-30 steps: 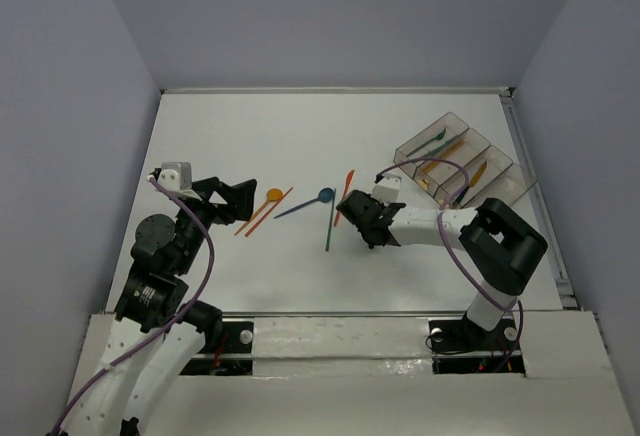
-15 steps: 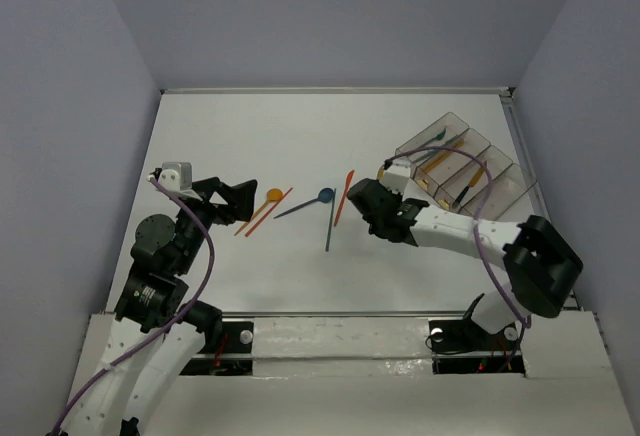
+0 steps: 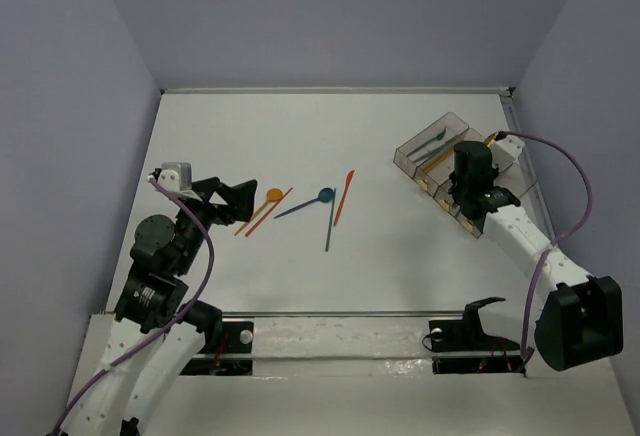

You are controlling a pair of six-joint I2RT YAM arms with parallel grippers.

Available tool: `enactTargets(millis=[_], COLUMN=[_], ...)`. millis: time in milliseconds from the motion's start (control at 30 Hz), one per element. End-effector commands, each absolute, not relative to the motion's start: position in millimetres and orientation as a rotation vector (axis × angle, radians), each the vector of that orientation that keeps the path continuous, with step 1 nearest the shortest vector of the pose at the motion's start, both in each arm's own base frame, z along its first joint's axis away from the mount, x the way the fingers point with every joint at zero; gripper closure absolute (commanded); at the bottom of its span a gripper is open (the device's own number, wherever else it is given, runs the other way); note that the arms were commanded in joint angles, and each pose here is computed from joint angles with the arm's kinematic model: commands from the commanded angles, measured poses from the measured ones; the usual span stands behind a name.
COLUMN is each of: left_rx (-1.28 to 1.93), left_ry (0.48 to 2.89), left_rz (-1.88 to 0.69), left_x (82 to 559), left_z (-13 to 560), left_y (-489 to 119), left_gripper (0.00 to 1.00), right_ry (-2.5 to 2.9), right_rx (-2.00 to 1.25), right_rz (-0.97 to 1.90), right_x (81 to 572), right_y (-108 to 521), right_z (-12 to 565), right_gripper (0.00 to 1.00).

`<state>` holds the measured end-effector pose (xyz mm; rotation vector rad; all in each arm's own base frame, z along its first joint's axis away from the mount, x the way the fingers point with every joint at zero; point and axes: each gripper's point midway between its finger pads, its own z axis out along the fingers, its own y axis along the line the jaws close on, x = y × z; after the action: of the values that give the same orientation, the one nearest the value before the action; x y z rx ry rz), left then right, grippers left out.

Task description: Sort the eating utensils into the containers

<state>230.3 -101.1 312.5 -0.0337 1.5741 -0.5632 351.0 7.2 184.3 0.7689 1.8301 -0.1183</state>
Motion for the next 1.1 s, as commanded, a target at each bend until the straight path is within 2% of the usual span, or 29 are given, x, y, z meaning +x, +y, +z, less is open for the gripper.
enactTargets(millis=[0, 300, 400, 533, 667, 900, 1067], left_rx=[-0.016, -0.009, -0.010, -0.012, -0.011, -0.011, -0.009], left_ry=[1.527, 1.531, 1.530, 1.532, 1.534, 1.538, 1.535], left_rz=[-0.578, -0.580, -0.579, -0.577, -0.579, -0.576, -0.581], left_x=[229.1, 229.0, 229.1, 229.7, 230.2, 230.7, 230.4], left_z=[322.7, 321.9, 321.9, 321.9, 321.6, 320.2, 320.9], left_y=[-103.4, -105.2, -104.9, -104.9, -105.4, -105.3, -106.1], left_gripper=[0.01, 0.01, 0.01, 0.01, 0.01, 0.01, 0.01], right_ry=[1.841, 1.852, 1.878, 1.887, 1.888, 1.818, 1.835], right_rx=[0.791, 0.902, 0.910, 0.927, 0.917, 0.794, 0.572], right_rz=[-0.129, -0.200, -0.197, -0.192, -0.178, -0.080, 0.128], right_x=[371.9, 392.8, 396.5, 395.9, 397.1, 399.8, 394.9], right_y=[-14.7, -65.7, -69.8, -71.3, -69.4, -58.3, -1.6], right_z=[174.8, 144.1, 132.1, 122.7, 125.2, 179.0, 209.4], right_gripper=[0.92, 0.91, 0.87, 0.72, 0.47, 0.39, 0.39])
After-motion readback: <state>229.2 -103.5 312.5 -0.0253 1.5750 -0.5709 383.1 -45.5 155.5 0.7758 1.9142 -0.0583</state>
